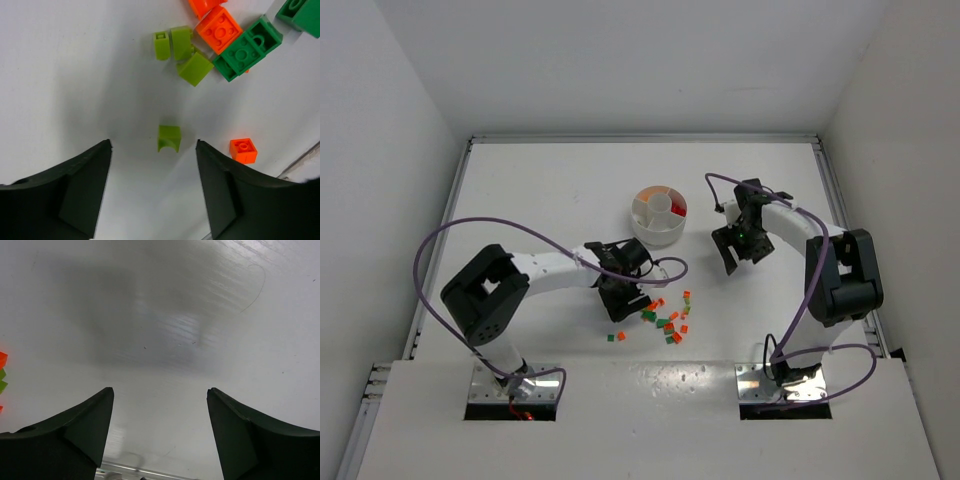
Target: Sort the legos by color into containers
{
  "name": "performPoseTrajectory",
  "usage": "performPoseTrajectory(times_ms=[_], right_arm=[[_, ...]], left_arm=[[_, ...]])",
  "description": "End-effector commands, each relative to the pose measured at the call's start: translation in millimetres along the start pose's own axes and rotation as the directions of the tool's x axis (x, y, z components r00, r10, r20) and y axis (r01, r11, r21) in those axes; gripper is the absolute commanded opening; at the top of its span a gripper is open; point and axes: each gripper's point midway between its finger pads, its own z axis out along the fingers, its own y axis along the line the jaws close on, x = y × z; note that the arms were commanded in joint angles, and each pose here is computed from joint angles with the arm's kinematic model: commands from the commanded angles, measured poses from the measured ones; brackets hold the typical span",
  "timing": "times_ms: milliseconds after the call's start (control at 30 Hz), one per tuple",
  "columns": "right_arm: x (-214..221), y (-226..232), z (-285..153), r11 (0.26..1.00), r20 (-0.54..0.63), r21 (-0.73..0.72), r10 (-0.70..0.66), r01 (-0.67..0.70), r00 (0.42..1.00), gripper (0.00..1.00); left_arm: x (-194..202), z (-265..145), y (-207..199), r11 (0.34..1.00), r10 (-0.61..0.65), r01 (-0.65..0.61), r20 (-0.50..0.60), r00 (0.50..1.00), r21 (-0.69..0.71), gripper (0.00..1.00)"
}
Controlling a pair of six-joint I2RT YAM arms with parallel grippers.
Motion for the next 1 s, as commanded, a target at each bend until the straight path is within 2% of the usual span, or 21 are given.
performPoseTrajectory(times_ms=[0,133,300,400,433,533,600,733,900,967], right_arm=[[-7,-1,-7,1.000,0.030,-0.003,0.008,-0.007,1.000,0.75],[-6,-2,-7,1.000,0.028,0.006,0.008,-0.008,1.000,0.62],[-7,-3,-9,1.000,0.037,0.008,0.007,-0.007,0.999,0.59],[-7,-4,-10,1.000,0.035,0.017,0.007,-0.008,0.999,0.55],[-7,-4,-10,1.000,0.035,0.017,0.007,-0.008,0.999,0.54],[-4,-4,-4,1.000,0.013,0.012,-0.001,0.001,1.000,0.49],[-7,-5,-6,1.000,0.016,0.013,-0.001,0.001,1.000,0.41],[-18,-3,-24,1.000,0.084,0.026,-0.004,0.002,0.996,0.37],[-43,8,-70,1.000,0.290,-0.019,0.011,-0.006,0.957,0.42],[-42,9,-86,1.000,0.342,-0.007,0.004,-0.002,0.940,0.44]], left_arm=[[-9,5,-3,1.000,0.013,-0.013,0.017,1.000,-0.006,0.71],[0,14,-6,1.000,0.010,-0.010,-0.019,1.000,0.013,0.57],[-3,15,-7,1.000,0.019,-0.019,-0.017,1.000,0.022,0.47],[-3,15,-8,0.999,0.028,-0.028,-0.014,0.999,0.031,0.36],[-3,15,-8,0.999,0.028,-0.028,-0.014,0.999,0.031,0.26],[-11,8,-6,0.999,0.049,-0.050,0.019,0.999,0.022,0.20],[-17,1,-5,0.999,0.051,-0.052,0.039,0.998,0.016,0.17],[-43,-26,7,0.999,0.048,-0.044,0.128,0.991,-0.028,0.15],[-92,-78,48,0.987,-0.082,0.118,0.289,0.954,-0.108,0.12],[-117,-112,76,0.966,-0.116,0.194,0.385,0.916,-0.171,0.10]])
